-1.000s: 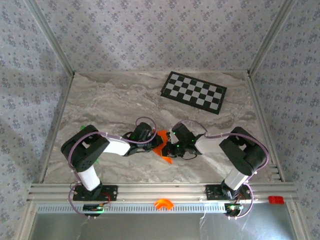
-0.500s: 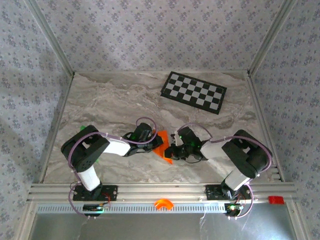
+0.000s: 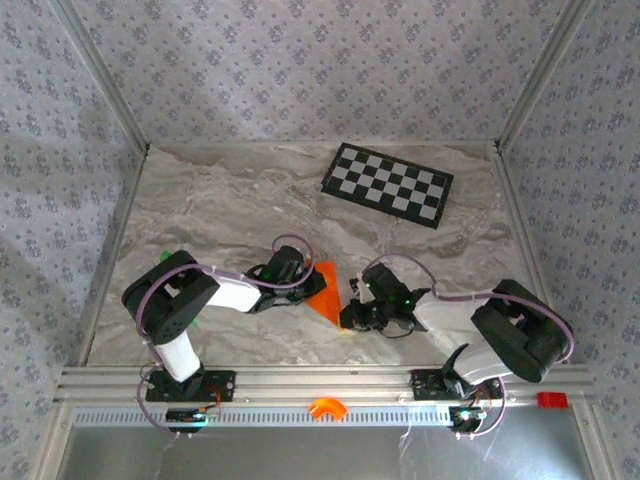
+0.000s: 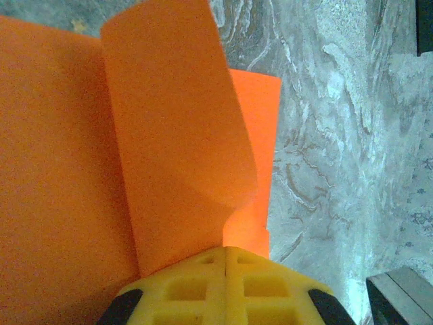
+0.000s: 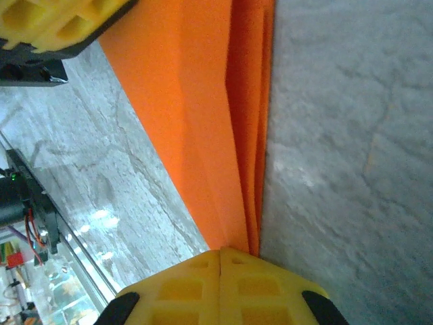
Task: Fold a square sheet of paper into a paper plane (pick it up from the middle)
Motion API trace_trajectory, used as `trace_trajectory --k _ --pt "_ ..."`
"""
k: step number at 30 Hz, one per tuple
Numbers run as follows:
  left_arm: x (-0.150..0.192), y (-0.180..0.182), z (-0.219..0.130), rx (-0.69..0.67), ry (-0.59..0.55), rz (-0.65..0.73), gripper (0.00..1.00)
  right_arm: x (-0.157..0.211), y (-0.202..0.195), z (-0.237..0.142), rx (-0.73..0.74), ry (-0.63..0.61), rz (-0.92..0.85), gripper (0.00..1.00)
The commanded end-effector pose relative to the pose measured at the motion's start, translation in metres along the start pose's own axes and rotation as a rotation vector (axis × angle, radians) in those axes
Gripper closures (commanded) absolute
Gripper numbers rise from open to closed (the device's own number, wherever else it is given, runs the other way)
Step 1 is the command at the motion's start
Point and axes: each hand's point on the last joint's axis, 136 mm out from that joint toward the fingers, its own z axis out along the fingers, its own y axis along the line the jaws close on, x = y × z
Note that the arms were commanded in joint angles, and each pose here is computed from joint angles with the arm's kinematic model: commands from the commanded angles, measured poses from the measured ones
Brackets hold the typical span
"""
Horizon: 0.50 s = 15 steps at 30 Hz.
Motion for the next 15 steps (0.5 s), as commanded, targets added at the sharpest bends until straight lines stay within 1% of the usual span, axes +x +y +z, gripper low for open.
trace_trajectory --k 1,6,9,15 --pt "0.014 0.059 -0.001 -0.192 0.026 -0.033 0.95 0.037 -0.043 -0.007 0.170 0.104 0.035 0.99" --pt "0.014 0.059 -0.002 -0.189 0.023 -0.036 0.95 0.045 -0.043 -0.012 0.170 0.125 0.025 0.99" --pt "0.014 0.059 -0.002 -0.187 0.022 -0.038 0.95 0.042 -0.033 -0.014 0.125 0.122 0.041 0.99" --pt "0.014 0.056 -0.003 -0.178 0.022 -0.036 0.95 0.006 0.013 -0.035 0.011 0.004 0.008 0.98"
